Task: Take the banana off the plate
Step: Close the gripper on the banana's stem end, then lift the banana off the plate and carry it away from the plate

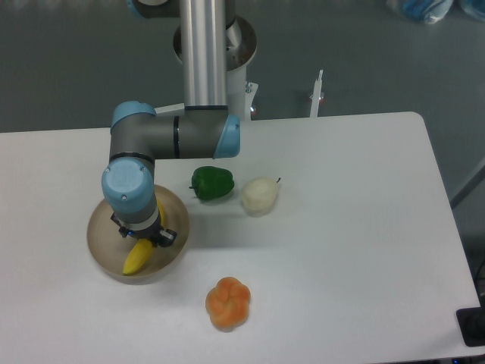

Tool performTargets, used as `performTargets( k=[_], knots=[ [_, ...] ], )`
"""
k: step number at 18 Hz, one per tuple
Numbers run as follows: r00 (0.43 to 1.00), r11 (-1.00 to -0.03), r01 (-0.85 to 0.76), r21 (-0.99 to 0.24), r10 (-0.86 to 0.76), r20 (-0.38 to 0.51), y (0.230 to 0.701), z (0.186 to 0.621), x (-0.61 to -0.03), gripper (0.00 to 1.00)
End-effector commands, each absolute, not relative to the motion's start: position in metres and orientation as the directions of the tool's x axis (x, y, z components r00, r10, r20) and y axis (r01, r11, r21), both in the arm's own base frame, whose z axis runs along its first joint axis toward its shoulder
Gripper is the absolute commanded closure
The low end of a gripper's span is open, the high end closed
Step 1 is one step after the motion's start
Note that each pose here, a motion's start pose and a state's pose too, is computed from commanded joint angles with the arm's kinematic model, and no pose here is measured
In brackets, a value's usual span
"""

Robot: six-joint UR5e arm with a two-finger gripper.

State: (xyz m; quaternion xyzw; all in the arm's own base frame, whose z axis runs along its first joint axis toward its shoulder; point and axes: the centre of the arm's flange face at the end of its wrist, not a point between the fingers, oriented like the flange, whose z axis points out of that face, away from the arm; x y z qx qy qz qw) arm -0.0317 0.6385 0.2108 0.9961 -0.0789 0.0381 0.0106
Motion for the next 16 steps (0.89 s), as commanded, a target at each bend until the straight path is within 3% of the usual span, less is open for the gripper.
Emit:
performTargets(
  k=[4,9,16],
  knots=[
    [0.987,-0.988,-0.146,-0.044,-0.148,0.059,0.636,0.249,-0.045,1.00],
    [0.994,-0.984,-0.106,-0.140,-0.107,0.002,0.641,0.309,-0.117,1.00],
    [0.992,-0.978,-0.127,-0.164,-0.121,-0.046,0.605,0.331,-0.225,1.00]
  ],
)
